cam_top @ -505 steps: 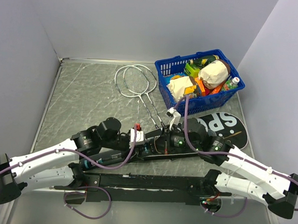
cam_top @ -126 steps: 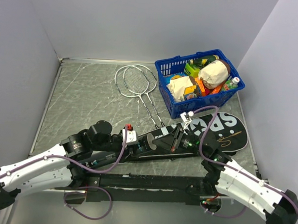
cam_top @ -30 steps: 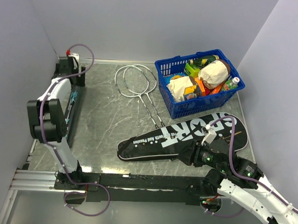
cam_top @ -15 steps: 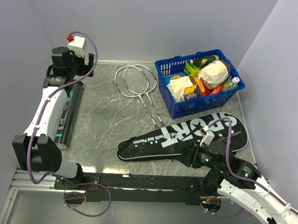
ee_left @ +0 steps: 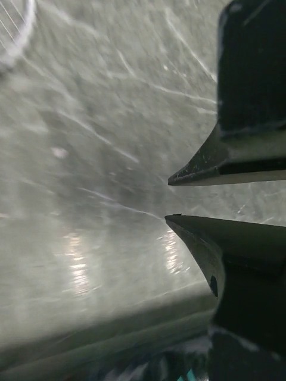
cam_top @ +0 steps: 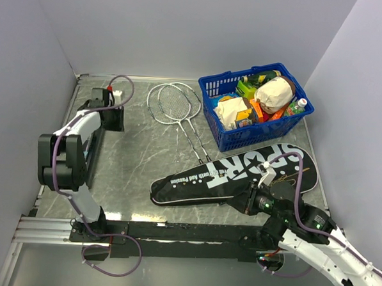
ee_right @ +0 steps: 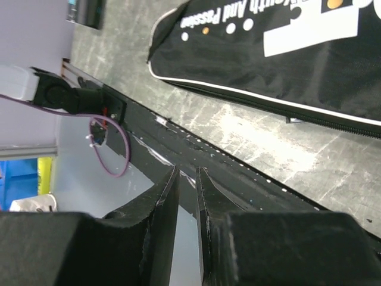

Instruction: Pack up the badminton gear

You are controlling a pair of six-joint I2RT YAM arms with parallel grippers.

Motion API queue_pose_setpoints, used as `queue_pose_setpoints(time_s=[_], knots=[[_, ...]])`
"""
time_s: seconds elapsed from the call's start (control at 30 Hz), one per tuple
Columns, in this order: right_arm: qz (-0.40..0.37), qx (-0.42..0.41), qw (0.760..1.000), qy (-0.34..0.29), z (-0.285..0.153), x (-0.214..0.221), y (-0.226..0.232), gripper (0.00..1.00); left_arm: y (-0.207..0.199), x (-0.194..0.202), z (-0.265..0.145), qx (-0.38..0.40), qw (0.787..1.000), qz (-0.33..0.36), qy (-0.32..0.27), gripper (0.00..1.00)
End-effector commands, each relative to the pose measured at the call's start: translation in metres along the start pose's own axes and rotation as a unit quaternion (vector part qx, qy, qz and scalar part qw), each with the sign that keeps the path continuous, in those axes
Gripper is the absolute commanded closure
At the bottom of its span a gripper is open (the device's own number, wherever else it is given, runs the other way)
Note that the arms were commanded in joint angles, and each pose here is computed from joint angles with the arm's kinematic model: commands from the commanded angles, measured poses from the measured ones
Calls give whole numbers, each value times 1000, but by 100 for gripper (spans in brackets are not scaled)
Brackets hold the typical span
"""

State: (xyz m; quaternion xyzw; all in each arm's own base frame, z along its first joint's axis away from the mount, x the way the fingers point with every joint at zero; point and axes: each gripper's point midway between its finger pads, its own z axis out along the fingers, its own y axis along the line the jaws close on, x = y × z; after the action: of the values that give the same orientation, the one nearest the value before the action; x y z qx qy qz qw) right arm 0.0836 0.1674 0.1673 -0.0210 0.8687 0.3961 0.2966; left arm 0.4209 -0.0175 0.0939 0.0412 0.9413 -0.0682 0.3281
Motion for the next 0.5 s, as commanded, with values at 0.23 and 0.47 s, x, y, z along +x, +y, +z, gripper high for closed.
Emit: queue_pose_setpoints(time_s=[0.23, 0.47], knots=[[8, -10, 1000, -15, -12, 0, -1, 74, 68, 64, 16, -104, 986, -111, 67, 70], [7, -11, 1000, -19, -15, 0, -2, 73, 117, 82, 4, -165, 967, -182, 66, 69]])
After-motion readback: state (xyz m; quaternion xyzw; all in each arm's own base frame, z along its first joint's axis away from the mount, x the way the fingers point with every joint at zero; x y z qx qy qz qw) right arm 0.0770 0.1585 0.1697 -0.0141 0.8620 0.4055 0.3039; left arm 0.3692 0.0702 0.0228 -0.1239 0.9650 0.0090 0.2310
